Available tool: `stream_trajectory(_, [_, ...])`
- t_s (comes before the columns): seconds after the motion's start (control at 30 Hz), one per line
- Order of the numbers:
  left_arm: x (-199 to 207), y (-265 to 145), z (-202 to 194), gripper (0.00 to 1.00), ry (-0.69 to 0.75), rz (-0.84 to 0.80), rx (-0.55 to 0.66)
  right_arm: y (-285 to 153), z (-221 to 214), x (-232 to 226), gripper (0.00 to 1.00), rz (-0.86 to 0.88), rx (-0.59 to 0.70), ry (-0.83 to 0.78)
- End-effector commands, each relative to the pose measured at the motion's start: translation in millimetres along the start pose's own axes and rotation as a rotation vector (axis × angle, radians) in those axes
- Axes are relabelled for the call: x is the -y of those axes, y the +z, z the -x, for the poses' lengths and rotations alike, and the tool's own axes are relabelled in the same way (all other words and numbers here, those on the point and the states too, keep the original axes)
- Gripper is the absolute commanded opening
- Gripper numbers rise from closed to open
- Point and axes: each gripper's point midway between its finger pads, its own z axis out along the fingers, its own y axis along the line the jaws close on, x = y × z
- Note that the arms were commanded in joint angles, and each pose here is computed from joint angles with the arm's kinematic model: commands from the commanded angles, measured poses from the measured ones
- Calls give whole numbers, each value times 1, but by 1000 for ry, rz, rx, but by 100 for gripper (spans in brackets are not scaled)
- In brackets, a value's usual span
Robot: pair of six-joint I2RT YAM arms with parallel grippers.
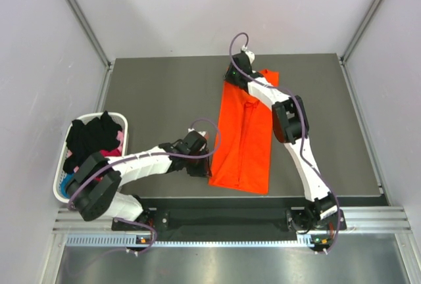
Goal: Fold and stack the t-shirts
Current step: Fold the tshirt
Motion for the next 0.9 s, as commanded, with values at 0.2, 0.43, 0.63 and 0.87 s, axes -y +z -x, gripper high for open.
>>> stream_trajectory(0.2, [36, -45, 41, 31, 34, -52, 132, -123, 95, -40, 39, 86, 86, -39])
stream_trajectory(0.43, [69, -62, 51, 29, 123, -182, 144, -194, 74, -7, 40, 20, -41, -72])
stream_trajectory(0.63, [83, -57, 56, 28, 149, -208, 144, -211, 51, 41, 33, -31, -110, -60])
stream_trajectory(0.87, [94, -28, 38, 28, 178, -167, 86, -182, 53, 77, 31, -35, -122, -97])
